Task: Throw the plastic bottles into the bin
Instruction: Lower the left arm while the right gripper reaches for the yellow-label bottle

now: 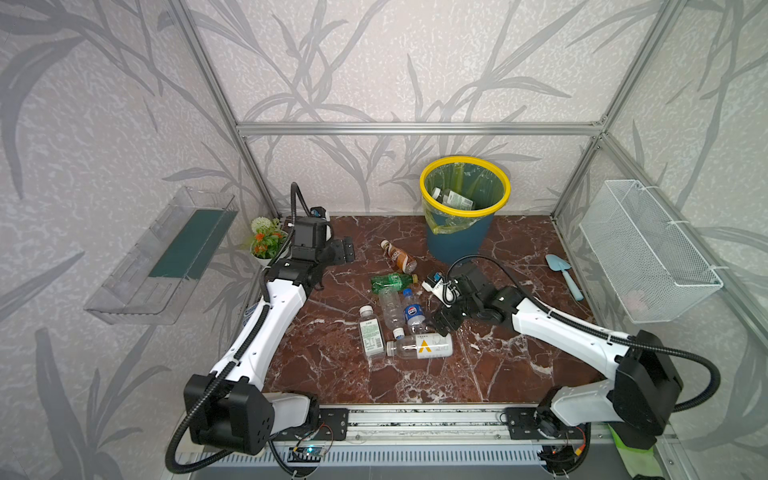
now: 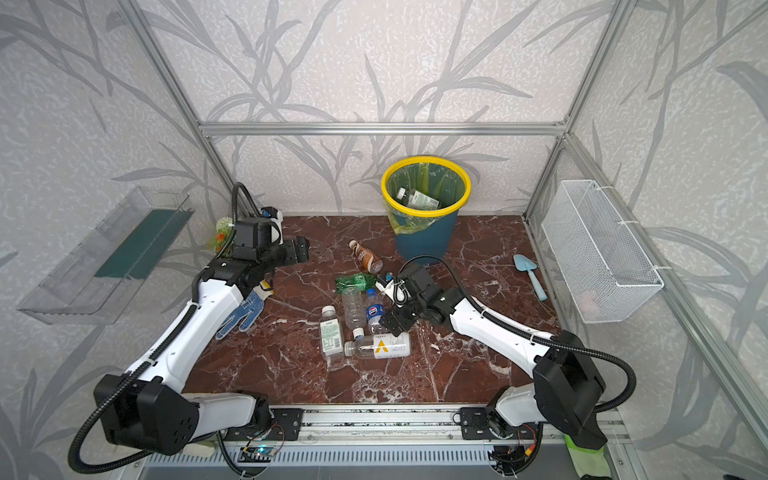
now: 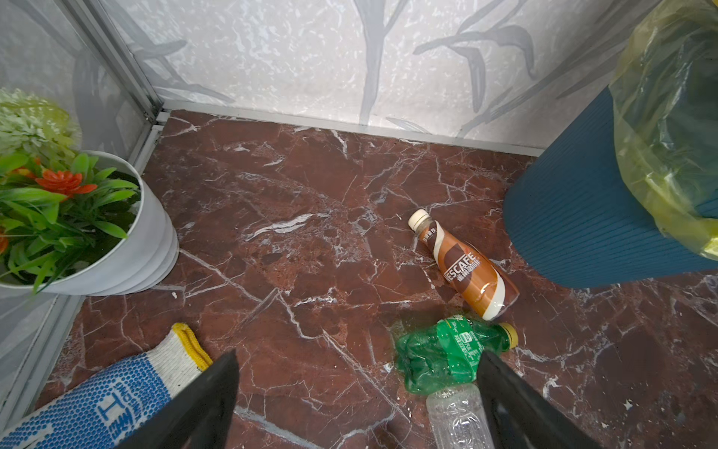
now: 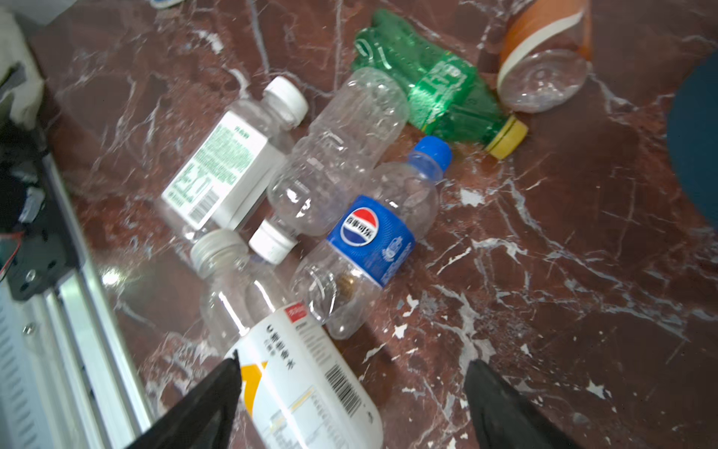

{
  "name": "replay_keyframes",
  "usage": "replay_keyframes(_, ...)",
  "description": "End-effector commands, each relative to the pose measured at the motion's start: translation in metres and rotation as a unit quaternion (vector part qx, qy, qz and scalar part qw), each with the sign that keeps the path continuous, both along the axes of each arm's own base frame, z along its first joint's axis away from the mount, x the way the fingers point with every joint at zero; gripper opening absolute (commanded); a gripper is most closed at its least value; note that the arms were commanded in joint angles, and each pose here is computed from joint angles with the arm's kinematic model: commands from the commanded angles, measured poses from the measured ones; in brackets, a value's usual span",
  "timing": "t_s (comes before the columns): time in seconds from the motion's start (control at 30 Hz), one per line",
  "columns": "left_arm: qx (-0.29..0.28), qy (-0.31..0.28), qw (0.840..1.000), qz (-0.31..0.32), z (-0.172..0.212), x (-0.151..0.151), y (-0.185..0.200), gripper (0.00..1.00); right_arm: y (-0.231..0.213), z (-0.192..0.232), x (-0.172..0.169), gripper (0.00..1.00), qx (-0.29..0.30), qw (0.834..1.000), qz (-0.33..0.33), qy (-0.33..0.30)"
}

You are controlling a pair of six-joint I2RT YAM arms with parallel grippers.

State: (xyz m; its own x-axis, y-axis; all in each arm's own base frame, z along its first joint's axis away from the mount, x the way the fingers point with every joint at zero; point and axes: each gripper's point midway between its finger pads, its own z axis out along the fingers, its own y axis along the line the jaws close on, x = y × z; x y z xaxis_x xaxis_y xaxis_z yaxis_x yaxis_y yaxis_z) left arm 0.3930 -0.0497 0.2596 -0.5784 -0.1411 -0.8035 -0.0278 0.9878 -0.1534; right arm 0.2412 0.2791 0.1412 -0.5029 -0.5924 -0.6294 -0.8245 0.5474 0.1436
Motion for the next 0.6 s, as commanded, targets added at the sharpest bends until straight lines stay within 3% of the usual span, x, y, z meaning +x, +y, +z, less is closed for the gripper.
replay_keyframes(0.0,-0.023,-0.004,1.000,-0.007,0.004,0.004,-0.005,0.94,-0.004,0.010,-0.030,0.91,-0.020,0.996,0.089,0.005)
replay_keyframes(0.33,-0.030,-0.002,1.000,-0.007,0.003,0.004,-0.005,0.94,0.000,-0.035,-0.050,0.94,-0.138,0.973,0.184,0.026)
replay_keyframes(0.57,-0.030,-0.002,1.000,-0.008,0.004,0.004,-0.004,0.93,0.004,-0.059,-0.055,0.94,-0.182,0.959,0.216,0.033)
